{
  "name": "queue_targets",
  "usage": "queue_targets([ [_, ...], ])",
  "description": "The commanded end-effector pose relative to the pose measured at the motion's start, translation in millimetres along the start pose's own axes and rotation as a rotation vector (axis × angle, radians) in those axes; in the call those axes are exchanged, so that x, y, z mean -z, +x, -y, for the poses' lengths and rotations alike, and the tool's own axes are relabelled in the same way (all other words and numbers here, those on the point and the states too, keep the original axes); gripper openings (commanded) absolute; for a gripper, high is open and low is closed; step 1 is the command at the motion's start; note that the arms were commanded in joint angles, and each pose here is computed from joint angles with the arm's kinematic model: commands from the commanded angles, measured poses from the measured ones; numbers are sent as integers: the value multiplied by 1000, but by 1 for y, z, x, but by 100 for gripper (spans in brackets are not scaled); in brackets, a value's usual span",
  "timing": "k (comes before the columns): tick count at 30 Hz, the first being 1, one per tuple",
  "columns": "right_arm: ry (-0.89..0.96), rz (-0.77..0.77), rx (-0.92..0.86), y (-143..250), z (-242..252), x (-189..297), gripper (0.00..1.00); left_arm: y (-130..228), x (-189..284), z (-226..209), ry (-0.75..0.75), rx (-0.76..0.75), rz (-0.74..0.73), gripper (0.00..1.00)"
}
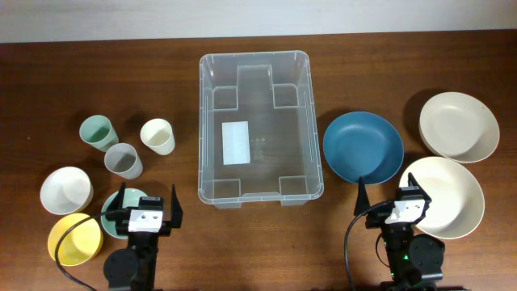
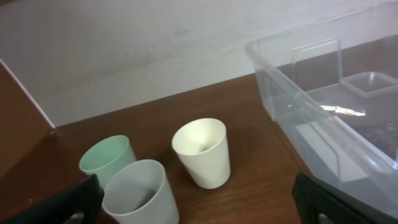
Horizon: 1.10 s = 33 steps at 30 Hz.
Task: Pack container
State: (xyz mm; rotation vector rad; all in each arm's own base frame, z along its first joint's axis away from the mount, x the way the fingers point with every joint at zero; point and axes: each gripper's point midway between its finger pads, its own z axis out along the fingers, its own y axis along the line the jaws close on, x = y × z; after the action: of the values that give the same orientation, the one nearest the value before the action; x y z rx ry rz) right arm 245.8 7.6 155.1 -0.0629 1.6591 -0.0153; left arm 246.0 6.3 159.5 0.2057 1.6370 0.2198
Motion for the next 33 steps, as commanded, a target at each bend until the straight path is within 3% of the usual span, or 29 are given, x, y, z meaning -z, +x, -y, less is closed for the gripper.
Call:
queue_targets([
  [1,31,-60,-109,2,6,4,99,-5,0,-9,-53,-20,23,99],
  [6,38,-160,-130,-5,7,10,99,-26,2,-11,-56,-18,110,100],
  [13,38,-230,-129,-43,8,3,99,-33,6,-12,-40,11,89,99],
  [26,77,-588,-132,-89,21,-36,99,-62,19,-20,13,202,-175,99],
  [30,109,-751,-153,-95,32,-39,99,-70,10,-22,27,279,-321,100],
  [33,105,-790,-112,-107,36,-52,99,-75,0,-21,51,316,-457,100],
])
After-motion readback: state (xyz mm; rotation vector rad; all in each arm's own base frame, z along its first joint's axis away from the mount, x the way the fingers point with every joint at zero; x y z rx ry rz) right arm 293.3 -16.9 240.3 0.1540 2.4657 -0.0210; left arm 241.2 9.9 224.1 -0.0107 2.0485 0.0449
